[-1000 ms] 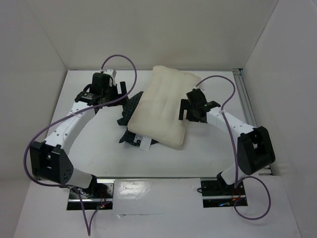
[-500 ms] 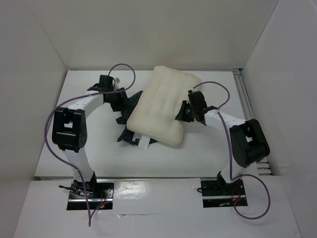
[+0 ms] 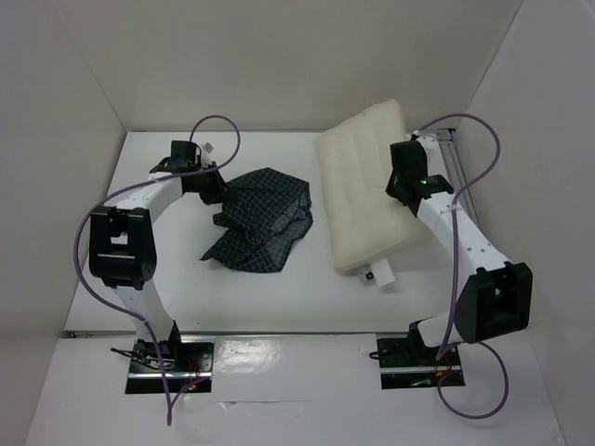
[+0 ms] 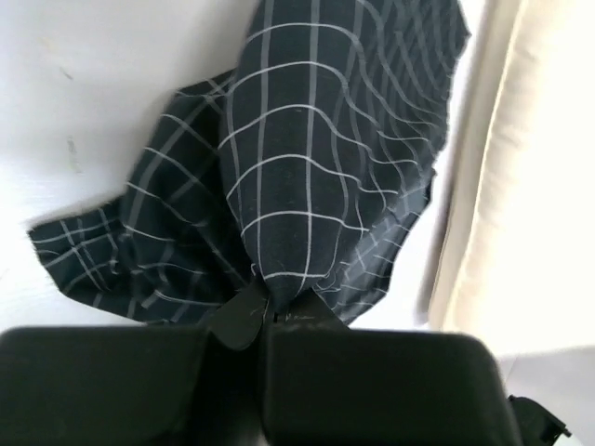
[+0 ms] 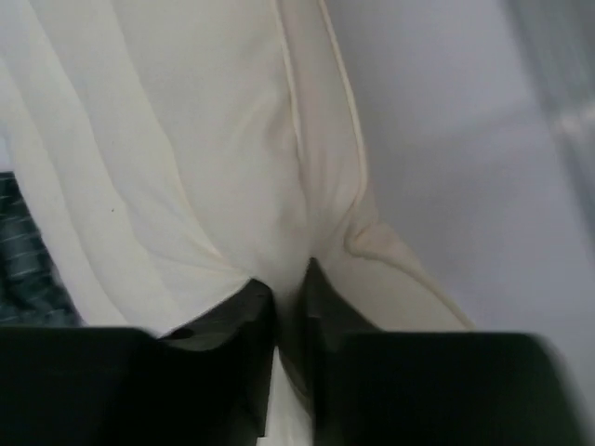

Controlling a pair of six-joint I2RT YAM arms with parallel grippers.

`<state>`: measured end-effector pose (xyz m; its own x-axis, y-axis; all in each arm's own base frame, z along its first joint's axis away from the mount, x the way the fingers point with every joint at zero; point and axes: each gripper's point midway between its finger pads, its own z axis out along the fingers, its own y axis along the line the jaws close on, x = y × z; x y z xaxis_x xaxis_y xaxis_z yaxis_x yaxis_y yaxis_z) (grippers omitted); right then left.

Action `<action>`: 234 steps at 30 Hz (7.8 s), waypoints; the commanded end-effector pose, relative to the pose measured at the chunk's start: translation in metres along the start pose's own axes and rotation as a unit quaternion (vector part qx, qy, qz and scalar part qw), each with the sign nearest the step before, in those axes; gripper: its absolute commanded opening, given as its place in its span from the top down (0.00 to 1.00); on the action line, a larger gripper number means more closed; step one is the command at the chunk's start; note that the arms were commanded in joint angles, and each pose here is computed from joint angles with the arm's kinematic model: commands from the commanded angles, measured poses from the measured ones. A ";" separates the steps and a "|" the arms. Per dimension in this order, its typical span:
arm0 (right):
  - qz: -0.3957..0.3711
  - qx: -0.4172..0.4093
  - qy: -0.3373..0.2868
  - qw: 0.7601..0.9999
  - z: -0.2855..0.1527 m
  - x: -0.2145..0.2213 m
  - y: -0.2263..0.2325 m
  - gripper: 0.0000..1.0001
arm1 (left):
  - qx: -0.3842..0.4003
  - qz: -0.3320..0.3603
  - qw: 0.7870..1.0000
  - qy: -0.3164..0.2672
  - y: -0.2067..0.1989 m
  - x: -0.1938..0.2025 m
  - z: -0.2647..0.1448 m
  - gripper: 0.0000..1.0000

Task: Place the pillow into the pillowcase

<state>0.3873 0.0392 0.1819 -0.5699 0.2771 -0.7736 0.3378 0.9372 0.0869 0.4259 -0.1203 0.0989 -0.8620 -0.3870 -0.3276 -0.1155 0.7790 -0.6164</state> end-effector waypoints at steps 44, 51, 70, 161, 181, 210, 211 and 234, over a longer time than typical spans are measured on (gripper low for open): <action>-0.066 -0.233 0.141 0.960 -0.004 0.108 0.128 0.03 | -0.186 0.145 0.971 0.039 -0.013 0.047 0.008 0.30; -0.061 -0.226 0.129 0.964 -0.008 0.097 0.123 0.02 | -0.164 0.141 0.974 0.072 -0.022 0.051 0.020 0.46; -0.080 -0.374 0.152 0.911 0.010 0.099 0.249 0.05 | 0.046 0.114 0.985 -0.122 -0.118 -0.072 -0.174 1.00; 0.014 -0.084 -0.155 0.984 -0.077 -0.004 0.006 1.00 | 0.060 -0.092 0.993 0.037 0.000 0.044 -0.026 0.16; 0.046 -0.121 -0.150 0.980 -0.085 -0.024 0.010 1.00 | 0.093 -0.081 0.992 -0.019 -0.052 -0.018 0.085 0.67; 0.025 -0.270 -0.221 0.937 -0.102 -0.059 0.084 1.00 | -0.082 0.081 0.962 -0.248 -0.061 -0.220 -0.147 0.99; 0.025 -0.280 -0.199 0.939 -0.091 -0.037 0.097 1.00 | -0.088 0.079 0.959 -0.258 -0.050 -0.234 -0.136 0.46; -0.083 -0.281 -0.081 0.953 -0.063 0.071 0.198 1.00 | -0.175 -0.210 0.960 -0.061 0.115 0.045 -0.085 0.03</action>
<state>0.3559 0.2462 0.1519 -0.5022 0.0763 -0.8614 -0.2225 0.9512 0.2139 0.3615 0.0210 0.1434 -0.5733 -0.6948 -0.4342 -0.5295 0.7186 -0.4508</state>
